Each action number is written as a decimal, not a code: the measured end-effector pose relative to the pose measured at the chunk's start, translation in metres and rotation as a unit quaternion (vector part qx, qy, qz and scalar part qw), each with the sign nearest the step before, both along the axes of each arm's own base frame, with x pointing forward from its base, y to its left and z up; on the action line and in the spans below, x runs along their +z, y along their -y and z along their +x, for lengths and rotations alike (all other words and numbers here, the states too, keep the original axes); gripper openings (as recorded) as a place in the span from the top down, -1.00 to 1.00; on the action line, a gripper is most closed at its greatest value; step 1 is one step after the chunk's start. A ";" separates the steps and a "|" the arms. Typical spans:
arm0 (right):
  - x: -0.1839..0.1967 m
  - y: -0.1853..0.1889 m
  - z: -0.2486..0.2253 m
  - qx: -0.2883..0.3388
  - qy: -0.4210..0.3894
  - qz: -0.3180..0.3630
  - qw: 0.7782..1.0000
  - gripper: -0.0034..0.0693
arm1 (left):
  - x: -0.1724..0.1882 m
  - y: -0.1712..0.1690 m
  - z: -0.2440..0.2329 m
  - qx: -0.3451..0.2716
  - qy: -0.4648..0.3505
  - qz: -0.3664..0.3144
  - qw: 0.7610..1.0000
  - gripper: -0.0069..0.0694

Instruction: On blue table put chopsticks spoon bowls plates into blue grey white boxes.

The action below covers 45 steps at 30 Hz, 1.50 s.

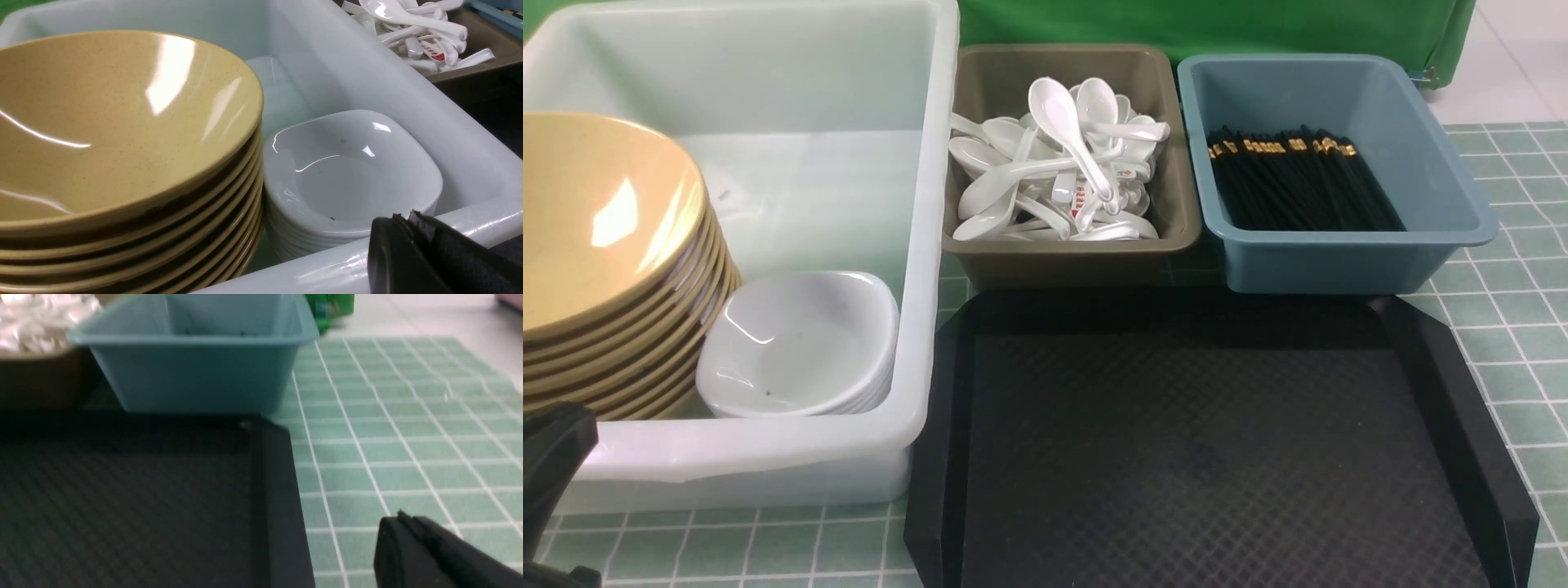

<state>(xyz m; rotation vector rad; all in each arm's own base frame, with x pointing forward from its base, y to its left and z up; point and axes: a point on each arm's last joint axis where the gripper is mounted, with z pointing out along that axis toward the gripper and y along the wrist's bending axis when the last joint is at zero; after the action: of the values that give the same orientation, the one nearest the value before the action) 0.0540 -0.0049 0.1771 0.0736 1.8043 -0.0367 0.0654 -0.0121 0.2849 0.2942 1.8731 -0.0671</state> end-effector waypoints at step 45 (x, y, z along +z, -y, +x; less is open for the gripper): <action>0.000 0.000 0.000 0.001 -0.002 -0.007 1.000 0.77 | -0.104 -0.011 -0.010 0.129 0.055 -0.110 0.984 0.86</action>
<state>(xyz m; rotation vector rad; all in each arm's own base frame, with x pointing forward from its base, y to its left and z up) 0.0539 -0.0049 0.1768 0.0617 1.8083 -0.0467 0.0550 -0.0007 0.1809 -0.0958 1.7617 -0.0790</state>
